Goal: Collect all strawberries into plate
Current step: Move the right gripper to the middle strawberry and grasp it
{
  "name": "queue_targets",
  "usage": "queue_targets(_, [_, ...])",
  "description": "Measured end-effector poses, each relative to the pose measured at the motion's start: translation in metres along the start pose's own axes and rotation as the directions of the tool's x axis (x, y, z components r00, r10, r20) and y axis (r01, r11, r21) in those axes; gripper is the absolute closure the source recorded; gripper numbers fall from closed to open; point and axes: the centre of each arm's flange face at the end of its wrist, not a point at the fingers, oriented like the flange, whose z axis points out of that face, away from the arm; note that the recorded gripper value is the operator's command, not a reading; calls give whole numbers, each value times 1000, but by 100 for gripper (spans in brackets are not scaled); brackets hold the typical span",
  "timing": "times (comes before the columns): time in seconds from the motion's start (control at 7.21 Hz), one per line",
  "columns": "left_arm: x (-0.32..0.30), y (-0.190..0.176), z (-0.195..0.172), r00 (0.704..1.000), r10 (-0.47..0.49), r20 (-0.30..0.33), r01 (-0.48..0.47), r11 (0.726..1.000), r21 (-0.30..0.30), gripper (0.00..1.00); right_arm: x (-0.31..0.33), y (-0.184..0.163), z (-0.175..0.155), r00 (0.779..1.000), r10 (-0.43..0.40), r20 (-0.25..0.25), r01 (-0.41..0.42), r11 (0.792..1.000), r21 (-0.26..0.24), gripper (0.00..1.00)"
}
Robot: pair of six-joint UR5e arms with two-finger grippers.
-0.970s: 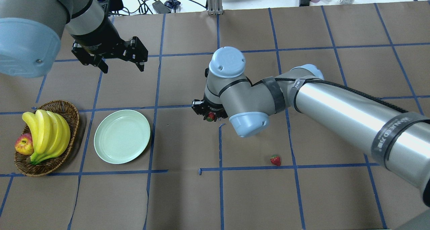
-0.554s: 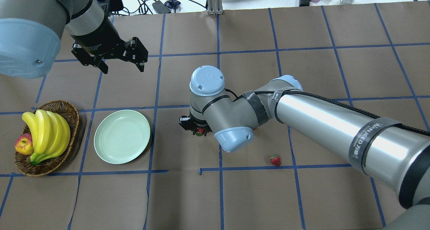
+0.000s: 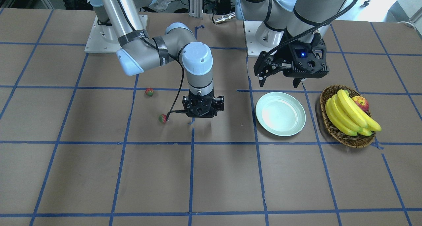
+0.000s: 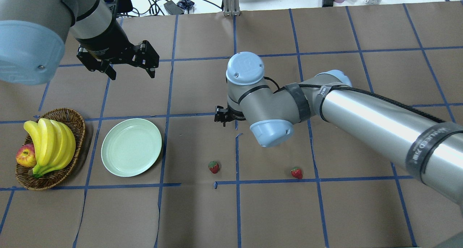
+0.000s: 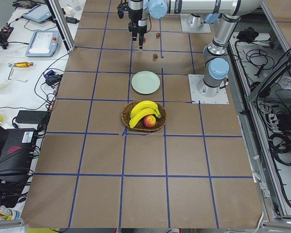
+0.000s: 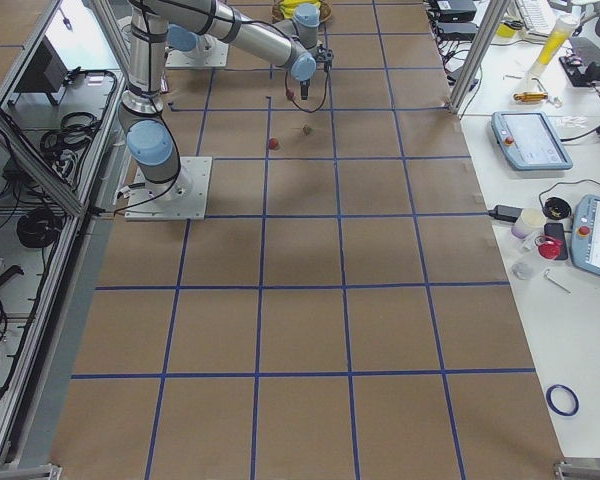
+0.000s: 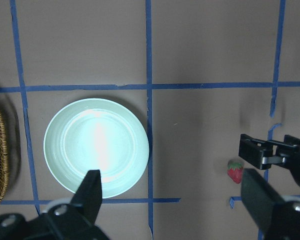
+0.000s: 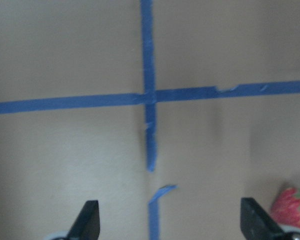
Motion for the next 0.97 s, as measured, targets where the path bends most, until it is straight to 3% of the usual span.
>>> queue_targets(0.14, [0, 0, 0, 1000, -1, 0, 1, 1000, -5, 0, 41, -12, 2, 999, -48, -16, 47, 998, -32, 0])
queue_targets(0.42, [1, 1, 1, 1000, 0, 0, 0, 1000, -10, 0, 78, -4, 26, 995, -102, -18, 100, 990, -100, 0])
queue_targets(0.55, [1, 1, 3, 1000, 0, 0, 0, 1000, -14, 0, 83, 0, 35, 994, -105, -17, 102, 988, -117, 31])
queue_targets(0.69, [1, 2, 4, 1000, 0, 0, 0, 1000, -16, 0, 85, 3, 40, 995, -103, -17, 100, 987, -129, 76])
queue_targets(0.83, [1, 2, 4, 1000, 0, 1, 0, 1000, -17, 0, 85, 5, 44, 995, -95, -9, 93, 986, -140, 100])
queue_targets(0.97, [1, 2, 4, 1000, 0, 1, 0, 1000, -17, 0, 83, 8, 46, 996, -82, 15, 84, 985, -148, 100])
